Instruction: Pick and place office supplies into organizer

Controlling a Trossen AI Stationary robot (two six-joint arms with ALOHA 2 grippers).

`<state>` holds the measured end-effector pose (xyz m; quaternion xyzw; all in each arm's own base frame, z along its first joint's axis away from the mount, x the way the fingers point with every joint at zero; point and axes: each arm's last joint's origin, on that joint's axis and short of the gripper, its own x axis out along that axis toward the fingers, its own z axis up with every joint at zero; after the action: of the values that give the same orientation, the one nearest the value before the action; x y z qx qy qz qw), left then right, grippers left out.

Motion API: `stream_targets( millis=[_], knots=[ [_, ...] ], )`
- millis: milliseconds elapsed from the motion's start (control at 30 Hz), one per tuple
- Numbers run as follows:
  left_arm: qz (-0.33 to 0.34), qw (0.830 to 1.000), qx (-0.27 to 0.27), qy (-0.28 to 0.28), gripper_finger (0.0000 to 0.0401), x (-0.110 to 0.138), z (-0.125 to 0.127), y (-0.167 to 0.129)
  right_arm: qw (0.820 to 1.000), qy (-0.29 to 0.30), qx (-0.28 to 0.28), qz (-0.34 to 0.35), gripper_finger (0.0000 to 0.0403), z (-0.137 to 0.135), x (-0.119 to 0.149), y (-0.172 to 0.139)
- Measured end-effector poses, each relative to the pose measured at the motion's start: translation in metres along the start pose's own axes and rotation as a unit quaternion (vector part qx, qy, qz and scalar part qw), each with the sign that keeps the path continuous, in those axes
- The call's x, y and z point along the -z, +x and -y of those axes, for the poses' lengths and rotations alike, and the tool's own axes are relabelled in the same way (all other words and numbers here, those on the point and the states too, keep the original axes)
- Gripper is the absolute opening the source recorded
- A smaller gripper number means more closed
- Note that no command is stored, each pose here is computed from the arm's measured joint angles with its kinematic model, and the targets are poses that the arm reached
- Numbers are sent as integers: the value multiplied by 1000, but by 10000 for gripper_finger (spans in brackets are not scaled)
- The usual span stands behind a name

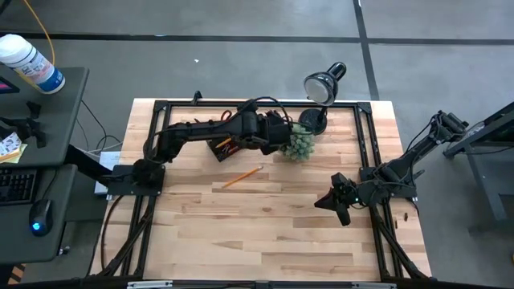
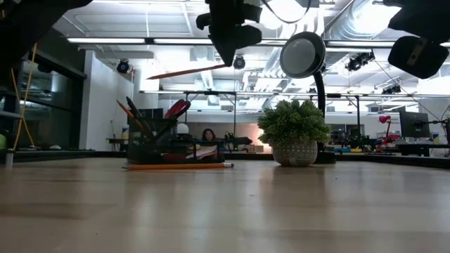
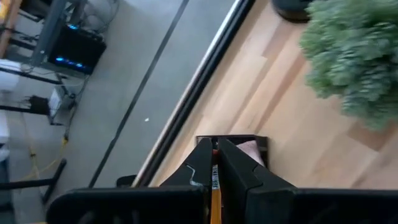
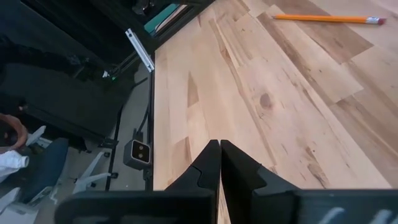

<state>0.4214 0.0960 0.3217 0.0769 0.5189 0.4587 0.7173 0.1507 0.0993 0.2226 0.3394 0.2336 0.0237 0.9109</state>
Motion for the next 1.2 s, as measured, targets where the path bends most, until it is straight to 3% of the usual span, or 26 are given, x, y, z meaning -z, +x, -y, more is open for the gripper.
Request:
stream_targets(
  millis=[333,533,833,1000,1200],
  knots=[
    [-19,998,-53,-15,0,-3,-24,21,1000,18,9,1,3,8,-10,5],
    [-7,995,-82,-54,0,-4,-38,20,1000,24,12,1,1,11,-14,6],
    [-26,992,-106,-60,0,3,-46,20,999,29,19,5,2,16,-18,7],
    [-20,991,-113,-65,0,10,-51,8,1000,25,15,-3,5,18,-21,8],
    [11,986,-122,-111,0,35,-77,-24,1000,18,20,2,3,21,-24,9]
  ],
)
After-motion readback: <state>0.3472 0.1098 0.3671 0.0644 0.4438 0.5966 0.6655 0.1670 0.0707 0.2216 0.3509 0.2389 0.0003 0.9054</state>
